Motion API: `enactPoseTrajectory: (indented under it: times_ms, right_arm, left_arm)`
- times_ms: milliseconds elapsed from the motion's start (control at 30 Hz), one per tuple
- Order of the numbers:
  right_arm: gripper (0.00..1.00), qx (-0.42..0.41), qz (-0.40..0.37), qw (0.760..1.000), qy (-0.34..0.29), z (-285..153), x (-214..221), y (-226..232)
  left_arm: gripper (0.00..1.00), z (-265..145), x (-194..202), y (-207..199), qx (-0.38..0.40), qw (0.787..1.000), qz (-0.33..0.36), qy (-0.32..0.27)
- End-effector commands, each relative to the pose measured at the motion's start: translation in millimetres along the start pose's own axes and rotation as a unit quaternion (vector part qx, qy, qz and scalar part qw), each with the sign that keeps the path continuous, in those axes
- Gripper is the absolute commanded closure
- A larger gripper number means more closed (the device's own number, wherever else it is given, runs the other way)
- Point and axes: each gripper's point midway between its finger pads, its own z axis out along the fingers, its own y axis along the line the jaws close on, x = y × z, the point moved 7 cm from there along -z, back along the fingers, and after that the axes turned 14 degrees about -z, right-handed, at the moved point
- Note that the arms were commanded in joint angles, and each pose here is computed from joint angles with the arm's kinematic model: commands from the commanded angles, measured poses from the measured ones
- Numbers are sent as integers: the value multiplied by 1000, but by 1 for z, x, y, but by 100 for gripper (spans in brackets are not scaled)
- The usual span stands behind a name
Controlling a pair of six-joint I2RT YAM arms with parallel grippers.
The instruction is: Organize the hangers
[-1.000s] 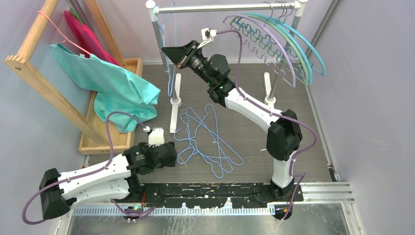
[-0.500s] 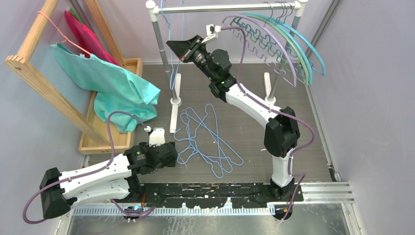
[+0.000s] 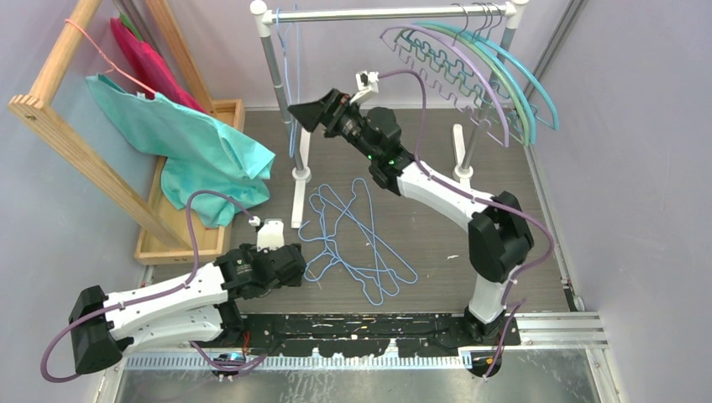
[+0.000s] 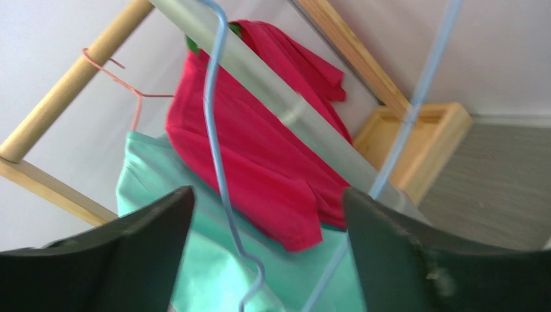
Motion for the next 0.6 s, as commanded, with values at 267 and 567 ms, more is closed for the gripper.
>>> enactPoseTrajectory:
  times_ms: [267, 567]
  right_arm:
    - [0, 80, -170, 981, 57, -125, 15, 21]
    - [14, 219, -280, 893, 276, -217, 132, -12]
  left_arm:
    - [2, -2, -7, -5, -1, 1000, -7, -15]
    - [2, -4, -7, -3, 1, 1000, -16, -15]
